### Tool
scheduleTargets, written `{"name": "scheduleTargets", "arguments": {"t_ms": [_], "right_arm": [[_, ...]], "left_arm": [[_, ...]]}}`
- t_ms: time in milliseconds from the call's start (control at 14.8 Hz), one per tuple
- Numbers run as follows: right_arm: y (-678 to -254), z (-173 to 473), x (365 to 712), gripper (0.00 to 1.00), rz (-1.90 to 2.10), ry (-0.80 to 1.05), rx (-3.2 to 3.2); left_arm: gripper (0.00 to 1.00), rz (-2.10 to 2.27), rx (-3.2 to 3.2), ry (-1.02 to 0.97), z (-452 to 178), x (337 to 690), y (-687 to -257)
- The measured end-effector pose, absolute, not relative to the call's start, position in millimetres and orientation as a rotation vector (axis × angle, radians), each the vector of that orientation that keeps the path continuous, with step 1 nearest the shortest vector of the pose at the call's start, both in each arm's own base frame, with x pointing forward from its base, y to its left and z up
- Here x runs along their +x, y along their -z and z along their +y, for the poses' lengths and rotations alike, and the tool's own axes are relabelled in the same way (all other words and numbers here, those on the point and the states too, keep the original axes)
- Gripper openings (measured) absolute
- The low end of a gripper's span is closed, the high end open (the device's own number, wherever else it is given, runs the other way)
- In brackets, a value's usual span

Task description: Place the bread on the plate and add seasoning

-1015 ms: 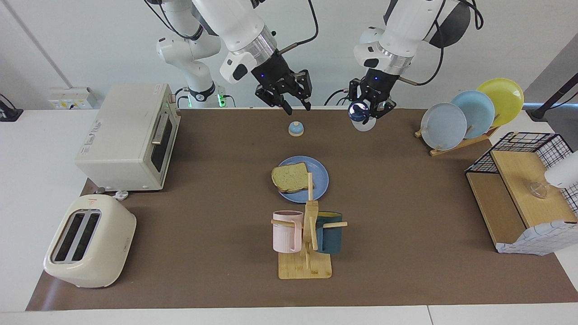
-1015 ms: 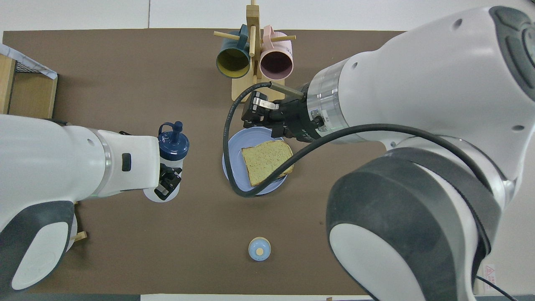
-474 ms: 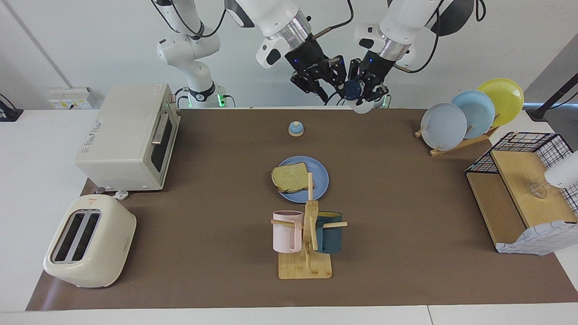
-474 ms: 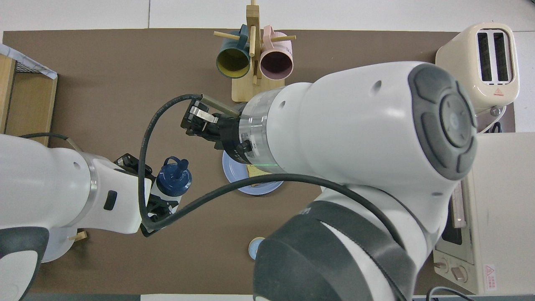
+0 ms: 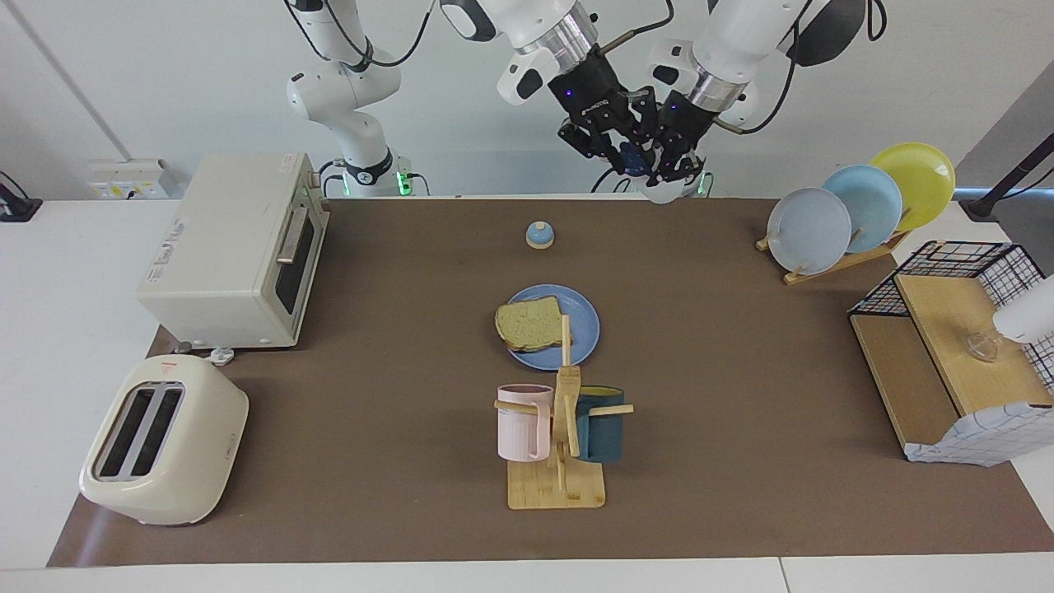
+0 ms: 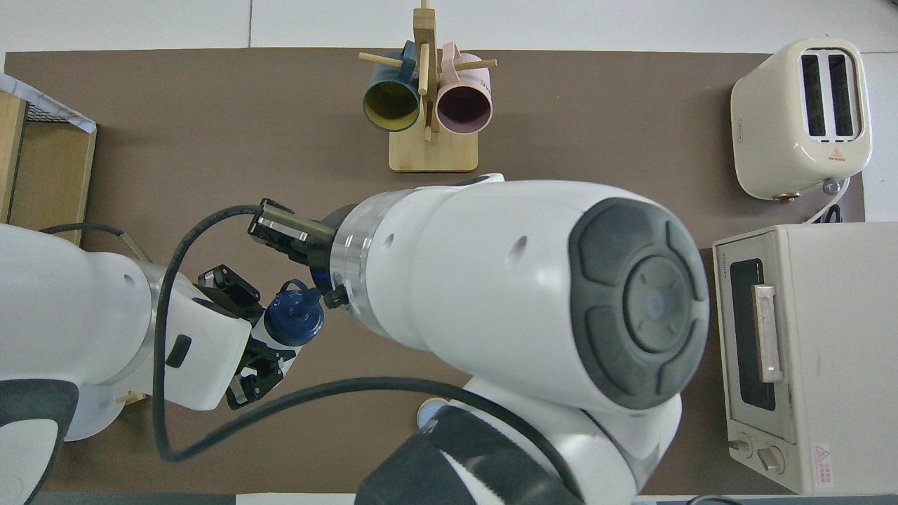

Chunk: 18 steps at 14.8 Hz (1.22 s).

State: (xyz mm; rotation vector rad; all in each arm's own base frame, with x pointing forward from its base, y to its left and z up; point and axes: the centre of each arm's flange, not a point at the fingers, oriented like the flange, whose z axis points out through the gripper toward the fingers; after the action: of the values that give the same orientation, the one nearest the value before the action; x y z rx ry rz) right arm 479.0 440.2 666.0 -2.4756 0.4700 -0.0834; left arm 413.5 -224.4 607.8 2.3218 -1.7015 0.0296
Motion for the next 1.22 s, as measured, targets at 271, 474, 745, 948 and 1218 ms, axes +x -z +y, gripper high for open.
{"name": "scheduleTargets", "arguments": {"t_ms": [271,474,745,948,1218], "right_arm": [[-659.5,438.4,477.3,0.45,0.386,0.073,-2.536],[-663.7,434.3,477.6,0.45,0.383,0.069,-2.544],[-676.8,430.4,467.7,0.45,0.366,0.060,-2.555],[-678.9,430.4,465.2,0.44,0.362,0.059,-2.556],[-677.9,430.9,464.4,0.41,0.360,0.053,-2.561]], "left_arm": [[0.35,-1.744,2.278,-0.033,-218.1,414.8,-608.3],[0.35,-1.747,2.275,-0.033,-217.5,414.8,-608.4],[0.35,-1.747,2.274,-0.033,-217.5,414.8,-608.4],[0.35,-1.746,2.273,-0.033,-217.7,414.7,-608.4],[0.35,-1.743,2.269,-0.034,-218.1,414.4,-608.6]]}}
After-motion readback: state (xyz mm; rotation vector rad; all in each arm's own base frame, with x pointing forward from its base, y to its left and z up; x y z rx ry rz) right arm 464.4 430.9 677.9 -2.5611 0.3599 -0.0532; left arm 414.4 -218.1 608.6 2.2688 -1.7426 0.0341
